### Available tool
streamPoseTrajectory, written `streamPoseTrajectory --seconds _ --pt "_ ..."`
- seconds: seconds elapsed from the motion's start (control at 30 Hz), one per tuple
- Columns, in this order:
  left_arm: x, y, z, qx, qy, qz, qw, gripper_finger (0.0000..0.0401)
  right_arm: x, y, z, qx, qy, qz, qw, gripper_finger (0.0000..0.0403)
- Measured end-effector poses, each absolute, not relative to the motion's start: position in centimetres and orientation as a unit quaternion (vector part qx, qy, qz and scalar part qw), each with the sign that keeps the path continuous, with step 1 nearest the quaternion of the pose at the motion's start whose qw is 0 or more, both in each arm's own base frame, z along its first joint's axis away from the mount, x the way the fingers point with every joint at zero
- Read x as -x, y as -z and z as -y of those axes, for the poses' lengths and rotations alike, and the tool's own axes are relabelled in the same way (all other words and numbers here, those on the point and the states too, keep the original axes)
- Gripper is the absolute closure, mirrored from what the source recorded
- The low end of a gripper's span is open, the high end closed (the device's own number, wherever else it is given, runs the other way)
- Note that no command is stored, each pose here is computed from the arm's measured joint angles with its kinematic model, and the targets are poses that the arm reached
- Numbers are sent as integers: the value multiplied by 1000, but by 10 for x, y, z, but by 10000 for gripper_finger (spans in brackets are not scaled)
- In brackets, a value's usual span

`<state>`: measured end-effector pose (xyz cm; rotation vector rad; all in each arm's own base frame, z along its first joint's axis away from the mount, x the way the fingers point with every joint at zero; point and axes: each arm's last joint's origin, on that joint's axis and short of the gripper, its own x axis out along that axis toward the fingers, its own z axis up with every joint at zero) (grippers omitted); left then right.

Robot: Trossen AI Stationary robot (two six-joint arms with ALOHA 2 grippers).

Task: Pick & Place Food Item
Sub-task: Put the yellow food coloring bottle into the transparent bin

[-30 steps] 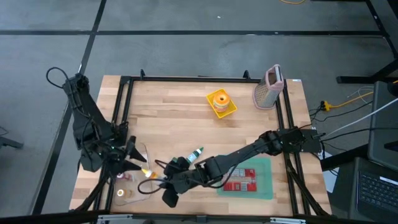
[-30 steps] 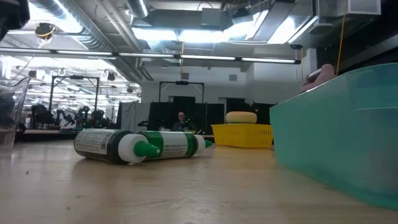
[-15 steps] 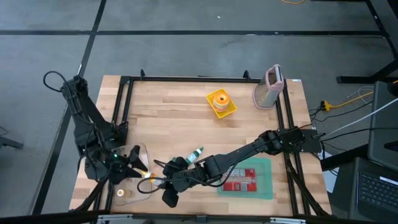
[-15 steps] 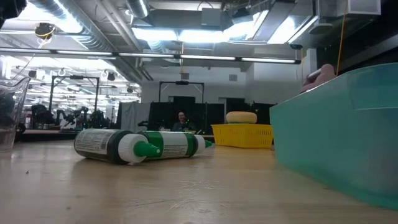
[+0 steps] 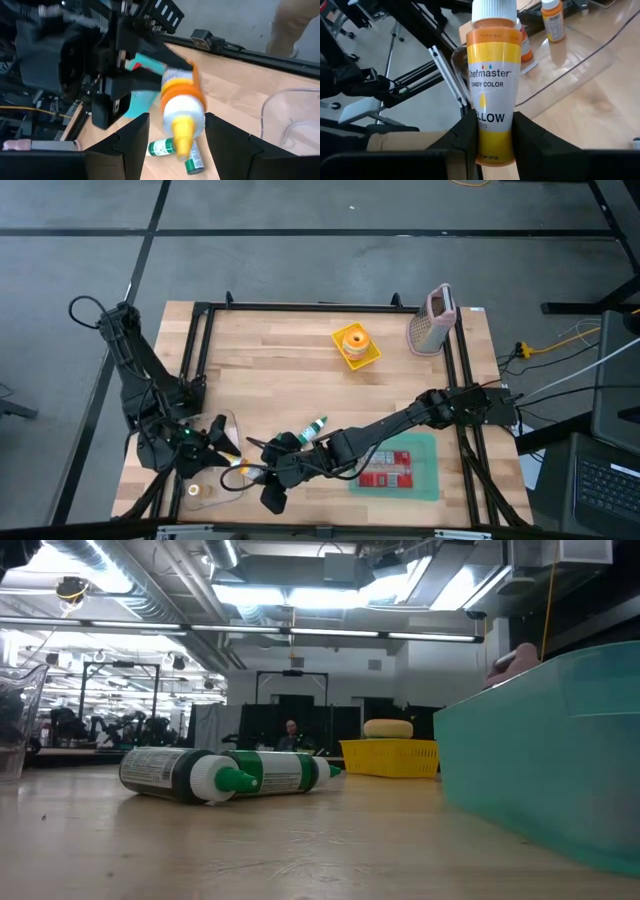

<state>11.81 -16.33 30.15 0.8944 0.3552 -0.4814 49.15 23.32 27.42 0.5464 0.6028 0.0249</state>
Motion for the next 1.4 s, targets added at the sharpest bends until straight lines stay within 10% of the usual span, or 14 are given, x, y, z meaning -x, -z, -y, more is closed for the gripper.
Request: streamPoseTrajectory --seconds 1.4 --pt "-132 -296 165 -425 258 -179 849 250 -492 -275 -234 -267 -30 -298 916 309"
